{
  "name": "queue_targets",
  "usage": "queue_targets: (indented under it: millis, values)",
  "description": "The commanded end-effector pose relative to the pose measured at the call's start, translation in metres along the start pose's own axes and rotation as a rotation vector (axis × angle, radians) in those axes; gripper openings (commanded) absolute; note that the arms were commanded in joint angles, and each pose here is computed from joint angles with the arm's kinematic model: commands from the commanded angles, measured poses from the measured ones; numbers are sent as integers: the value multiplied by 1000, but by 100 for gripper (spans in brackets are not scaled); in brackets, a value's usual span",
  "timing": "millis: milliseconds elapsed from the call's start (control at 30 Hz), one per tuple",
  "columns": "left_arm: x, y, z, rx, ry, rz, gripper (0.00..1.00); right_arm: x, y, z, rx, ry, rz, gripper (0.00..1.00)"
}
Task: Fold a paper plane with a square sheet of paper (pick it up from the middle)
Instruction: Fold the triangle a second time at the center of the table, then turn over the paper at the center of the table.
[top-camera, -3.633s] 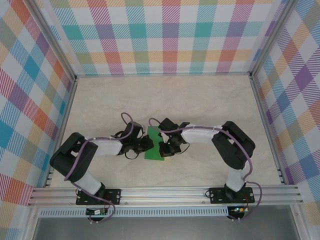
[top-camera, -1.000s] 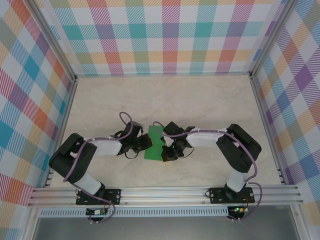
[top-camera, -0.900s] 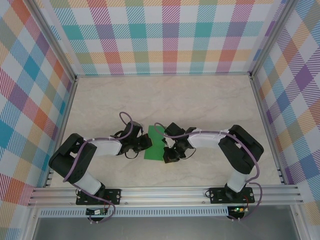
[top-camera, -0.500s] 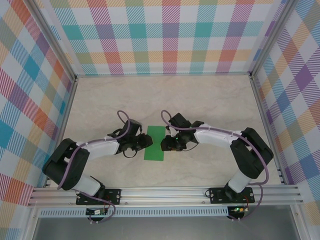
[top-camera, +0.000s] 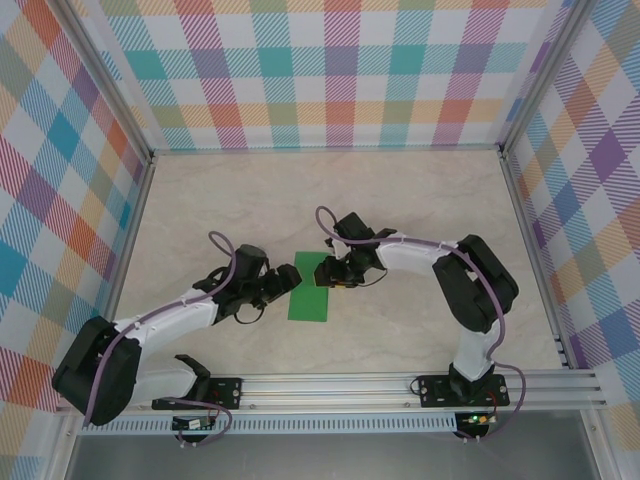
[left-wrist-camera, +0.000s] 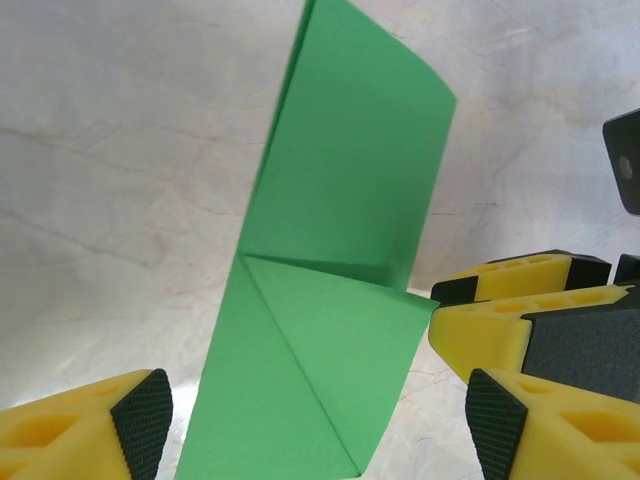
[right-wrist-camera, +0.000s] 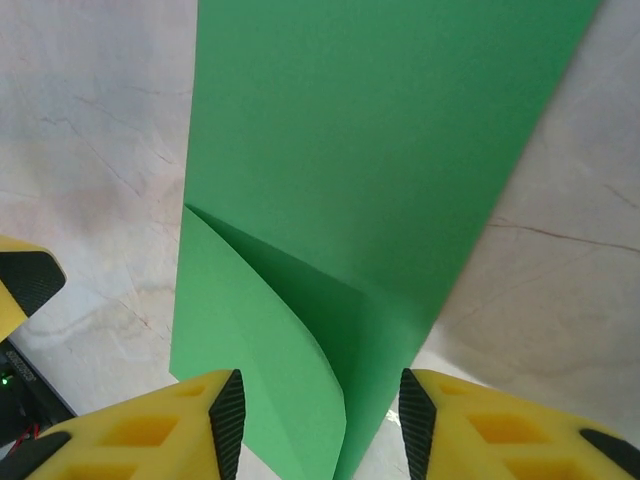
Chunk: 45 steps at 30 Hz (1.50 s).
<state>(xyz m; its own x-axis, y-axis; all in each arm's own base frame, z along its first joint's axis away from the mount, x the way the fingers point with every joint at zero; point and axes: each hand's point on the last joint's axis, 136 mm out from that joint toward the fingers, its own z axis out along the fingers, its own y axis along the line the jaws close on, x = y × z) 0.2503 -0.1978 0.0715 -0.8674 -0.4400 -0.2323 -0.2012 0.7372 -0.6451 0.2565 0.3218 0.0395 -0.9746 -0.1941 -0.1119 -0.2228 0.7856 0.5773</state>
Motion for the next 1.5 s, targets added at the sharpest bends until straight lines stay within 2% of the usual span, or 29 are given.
queue_targets:
  millis: [0, 133, 300, 433, 600, 967, 1300, 1400, 1467]
  values:
    - [5, 4, -3, -3, 9, -35, 81, -2, 11, 4, -53, 29, -50, 41]
    - [10, -2, 1, 36, 41, -46, 81, 0, 12, 9, -77, 47, -54, 29]
    - [15, -14, 8, 96, 87, -62, 80, -3, 2, 9, -32, 23, -36, 14]
    - [19, -23, 15, 137, 128, -61, 77, -4, -4, 4, -26, -4, -22, 8]
    - [21, -25, 23, 138, 149, -54, 72, -4, -6, 1, -25, -14, -16, 6]
    - [16, -33, 43, 126, 180, -14, 47, -3, -10, -1, -12, -22, -3, 6]
    - [17, -28, 56, 110, 197, -9, 38, -2, -13, -2, -8, -21, 6, 7]
    - [16, -32, 58, 122, 198, 7, 33, -2, -13, -4, -8, -24, 11, 11]
    - [15, -34, 59, 131, 200, 20, 30, -3, -12, -10, -8, -38, 14, 18]
